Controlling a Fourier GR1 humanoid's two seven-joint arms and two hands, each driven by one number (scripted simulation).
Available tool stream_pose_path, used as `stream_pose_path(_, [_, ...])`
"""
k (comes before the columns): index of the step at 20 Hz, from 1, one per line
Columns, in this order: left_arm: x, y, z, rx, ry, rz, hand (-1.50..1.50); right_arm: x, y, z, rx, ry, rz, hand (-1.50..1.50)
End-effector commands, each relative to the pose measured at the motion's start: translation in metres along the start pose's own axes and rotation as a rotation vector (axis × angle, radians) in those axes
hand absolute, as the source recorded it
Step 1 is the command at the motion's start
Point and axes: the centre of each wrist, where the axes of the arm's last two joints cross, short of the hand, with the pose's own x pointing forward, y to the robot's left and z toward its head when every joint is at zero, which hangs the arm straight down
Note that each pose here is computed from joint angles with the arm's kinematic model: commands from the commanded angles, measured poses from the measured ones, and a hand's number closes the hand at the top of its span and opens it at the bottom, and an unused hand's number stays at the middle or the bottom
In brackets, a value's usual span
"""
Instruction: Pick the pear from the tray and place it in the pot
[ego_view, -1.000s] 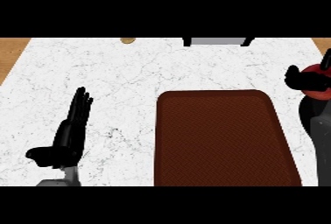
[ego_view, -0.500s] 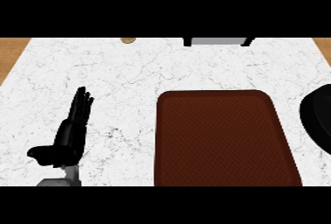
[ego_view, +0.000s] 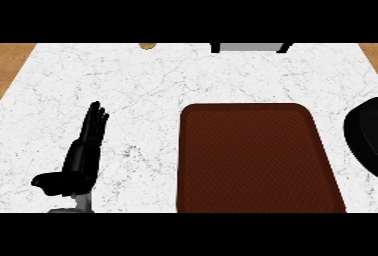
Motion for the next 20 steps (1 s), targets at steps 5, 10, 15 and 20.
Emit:
stream_pose_path(5, [0.006, -0.006, 0.001, -0.002, -0.009, 0.003, 0.0, -0.054, 0.031, -0.026, 0.173, 0.258, 0.014, -1.5])
stream_pose_path(10, [0.008, -0.015, -0.007, -0.009, -0.007, -0.003, 0.0, -0.056, 0.06, -0.016, 0.238, 0.117, -0.16, -1.5])
stream_pose_path(15, [0.003, 0.014, -0.004, 0.013, 0.012, 0.002, 0.0, -0.063, 0.025, -0.025, -0.017, 0.055, -0.537, -1.5])
stream_pose_path(20, [-0.001, -0.009, 0.007, 0.027, -0.004, -0.003, 0.0, -0.067, 0.008, -0.034, -0.143, 0.082, -0.81, -1.5])
